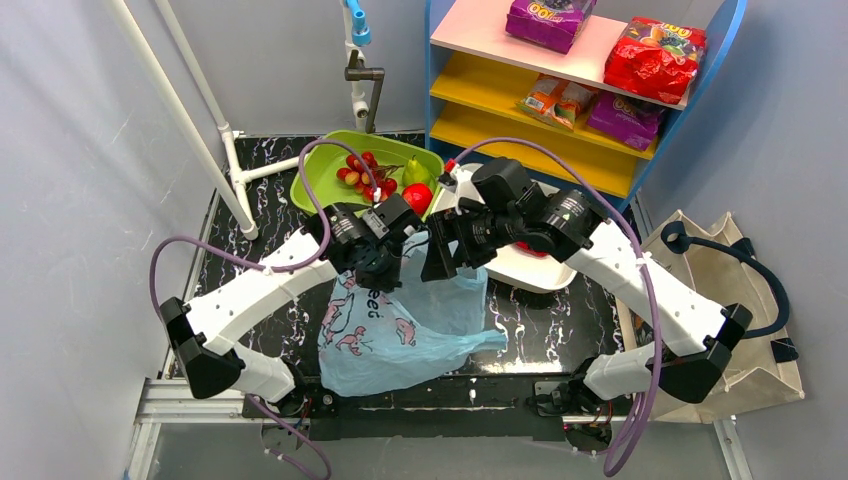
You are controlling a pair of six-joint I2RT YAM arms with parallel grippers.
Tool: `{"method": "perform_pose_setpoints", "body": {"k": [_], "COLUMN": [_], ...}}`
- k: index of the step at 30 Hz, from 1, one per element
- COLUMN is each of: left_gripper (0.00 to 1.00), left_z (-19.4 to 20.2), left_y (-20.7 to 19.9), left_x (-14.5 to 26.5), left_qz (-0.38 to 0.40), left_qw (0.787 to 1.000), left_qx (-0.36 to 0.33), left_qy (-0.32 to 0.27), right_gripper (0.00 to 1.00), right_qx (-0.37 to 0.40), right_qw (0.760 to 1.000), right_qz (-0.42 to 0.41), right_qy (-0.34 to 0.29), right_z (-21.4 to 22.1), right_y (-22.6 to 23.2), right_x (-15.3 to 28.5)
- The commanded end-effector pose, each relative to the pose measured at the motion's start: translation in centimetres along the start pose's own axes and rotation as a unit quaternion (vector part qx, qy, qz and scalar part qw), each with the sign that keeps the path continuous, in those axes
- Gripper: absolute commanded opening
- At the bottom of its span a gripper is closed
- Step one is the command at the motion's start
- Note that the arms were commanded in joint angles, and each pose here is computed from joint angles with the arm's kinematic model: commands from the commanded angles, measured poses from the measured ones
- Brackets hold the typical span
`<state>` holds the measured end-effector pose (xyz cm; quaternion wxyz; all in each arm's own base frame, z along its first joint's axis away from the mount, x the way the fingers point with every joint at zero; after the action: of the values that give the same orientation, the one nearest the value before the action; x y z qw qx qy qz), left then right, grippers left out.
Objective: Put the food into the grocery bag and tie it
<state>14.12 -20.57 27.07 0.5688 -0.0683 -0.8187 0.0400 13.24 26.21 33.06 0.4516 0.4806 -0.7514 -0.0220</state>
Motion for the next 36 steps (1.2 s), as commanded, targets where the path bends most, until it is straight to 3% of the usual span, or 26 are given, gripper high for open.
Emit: {"method": "perform_pose_setpoints", "body": {"k": [1,13,23,29,36], "left_gripper": [0.00,0.00,0.00,0.00,0.00], "left_z": [0.8,-1.0,1.2,1.9,2.1], "left_y": [3.1,8.4,5.4,5.3,5.4], "left_x": [0.6,3.6,0.7,0.1,-0.2], "left_qz": [-0.049,-0.125,-0.003,0.003,0.002], "left_qw": [0.999,0.988,0.998,0.997,0.997], "left_qx": [-0.012,-0.084,-0.055,-0.055,-0.062], "left_qy": [0.001,-0.038,0.026,0.045,0.054], "right_gripper": [0.89,0.91,0.92,0.93,0.93], "right_qx": [0.029,-0.026,-0.128,-0.209,-0.236], "right_qw": [0.997,0.972,0.934,0.935,0.910], "right_qz": [0.033,0.223,0.331,0.282,0.340], "right_qy": [-0.062,-0.075,-0.046,-0.057,0.003], "right_z": [-1.7,-1.0,0.1,-0.1,0.4], "right_y": [0.4,-5.6,-14.0,-18.0,-23.7], "right_x": [2.7,5.7,5.9,4.4,2.7]}}
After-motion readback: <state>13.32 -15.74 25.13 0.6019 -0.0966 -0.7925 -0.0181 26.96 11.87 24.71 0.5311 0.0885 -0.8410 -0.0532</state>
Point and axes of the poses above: each gripper's point midway between its finger pads, its own x axis back along the fingers, its own y axis along the line the jaws close on, z = x × y, the point moved 6 cm from there along x, back along the fingers, and after that the axes turned 8 degrees about x, right-handed, at the moved point
